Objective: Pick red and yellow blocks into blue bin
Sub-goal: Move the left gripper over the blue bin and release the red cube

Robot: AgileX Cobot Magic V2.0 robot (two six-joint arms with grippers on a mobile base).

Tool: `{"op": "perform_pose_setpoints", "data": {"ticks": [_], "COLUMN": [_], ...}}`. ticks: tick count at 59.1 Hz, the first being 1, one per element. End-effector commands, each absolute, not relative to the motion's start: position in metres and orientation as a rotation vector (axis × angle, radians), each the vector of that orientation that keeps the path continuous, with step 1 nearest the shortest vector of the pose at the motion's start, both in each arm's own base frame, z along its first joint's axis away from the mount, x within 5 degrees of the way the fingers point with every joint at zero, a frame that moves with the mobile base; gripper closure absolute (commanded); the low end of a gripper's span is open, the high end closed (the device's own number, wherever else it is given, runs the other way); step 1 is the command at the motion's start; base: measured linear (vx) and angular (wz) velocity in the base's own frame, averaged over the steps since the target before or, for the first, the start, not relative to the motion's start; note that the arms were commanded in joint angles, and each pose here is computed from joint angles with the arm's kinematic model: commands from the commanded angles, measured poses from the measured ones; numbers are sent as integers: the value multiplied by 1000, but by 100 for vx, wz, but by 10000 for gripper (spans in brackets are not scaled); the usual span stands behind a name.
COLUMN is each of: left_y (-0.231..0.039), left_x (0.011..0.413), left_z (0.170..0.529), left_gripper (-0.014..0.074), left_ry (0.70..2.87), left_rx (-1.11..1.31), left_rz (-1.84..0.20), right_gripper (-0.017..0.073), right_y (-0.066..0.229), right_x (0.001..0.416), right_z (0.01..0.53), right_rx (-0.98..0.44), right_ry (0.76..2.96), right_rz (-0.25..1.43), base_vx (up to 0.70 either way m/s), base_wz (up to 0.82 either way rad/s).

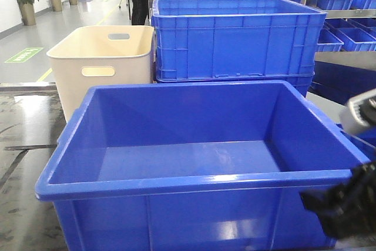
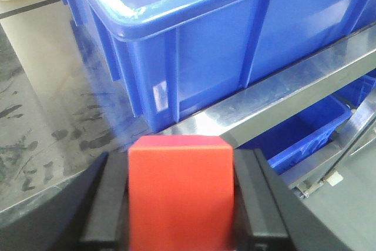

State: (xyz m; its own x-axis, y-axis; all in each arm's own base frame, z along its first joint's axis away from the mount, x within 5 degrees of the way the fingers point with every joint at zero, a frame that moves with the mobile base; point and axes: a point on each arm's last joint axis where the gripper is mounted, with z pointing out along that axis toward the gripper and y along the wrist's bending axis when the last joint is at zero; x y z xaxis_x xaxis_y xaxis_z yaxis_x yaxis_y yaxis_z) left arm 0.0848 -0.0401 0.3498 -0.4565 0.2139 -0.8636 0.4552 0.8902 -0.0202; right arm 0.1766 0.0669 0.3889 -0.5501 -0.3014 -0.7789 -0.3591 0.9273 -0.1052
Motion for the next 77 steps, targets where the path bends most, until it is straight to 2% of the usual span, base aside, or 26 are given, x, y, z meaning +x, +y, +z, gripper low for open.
{"op": "perform_pose_setpoints", "data": {"ticks": [1, 9, 21, 42, 57, 63, 77], "left_y": [-41, -41, -46, -81, -105, -110, -113], "left_x": [88, 91, 118, 232, 309, 327, 337], "left_z": [363, 368, 400, 437, 414, 401, 386], "left_gripper": [277, 277, 277, 277, 272, 223, -8], "left_ry": [1969, 1927, 1865, 1804, 1871, 1915, 1970], "left_rx": [443, 425, 461, 567, 637, 649, 674], "left_rz": [-327, -320, -273, -326, -387, -400, -421], "right_gripper": [-24, -24, -24, -24, -24, -24, -24], "right_y": [63, 60, 61, 61, 60, 60, 60], "right_x": [166, 159, 158, 159, 159, 159, 159], "right_z": [395, 380, 374, 375, 375, 375, 375], "right_rx": [-479, -516, -515, -515, -519, -520, -520], "right_ry": [2046, 2013, 2003, 1985, 1981, 1980, 1980], "right_rz": [87, 70, 79, 76, 66, 65, 65], "base_vx": [0, 0, 0, 0, 0, 0, 0], "base_wz": [0, 0, 0, 0, 0, 0, 0]}}
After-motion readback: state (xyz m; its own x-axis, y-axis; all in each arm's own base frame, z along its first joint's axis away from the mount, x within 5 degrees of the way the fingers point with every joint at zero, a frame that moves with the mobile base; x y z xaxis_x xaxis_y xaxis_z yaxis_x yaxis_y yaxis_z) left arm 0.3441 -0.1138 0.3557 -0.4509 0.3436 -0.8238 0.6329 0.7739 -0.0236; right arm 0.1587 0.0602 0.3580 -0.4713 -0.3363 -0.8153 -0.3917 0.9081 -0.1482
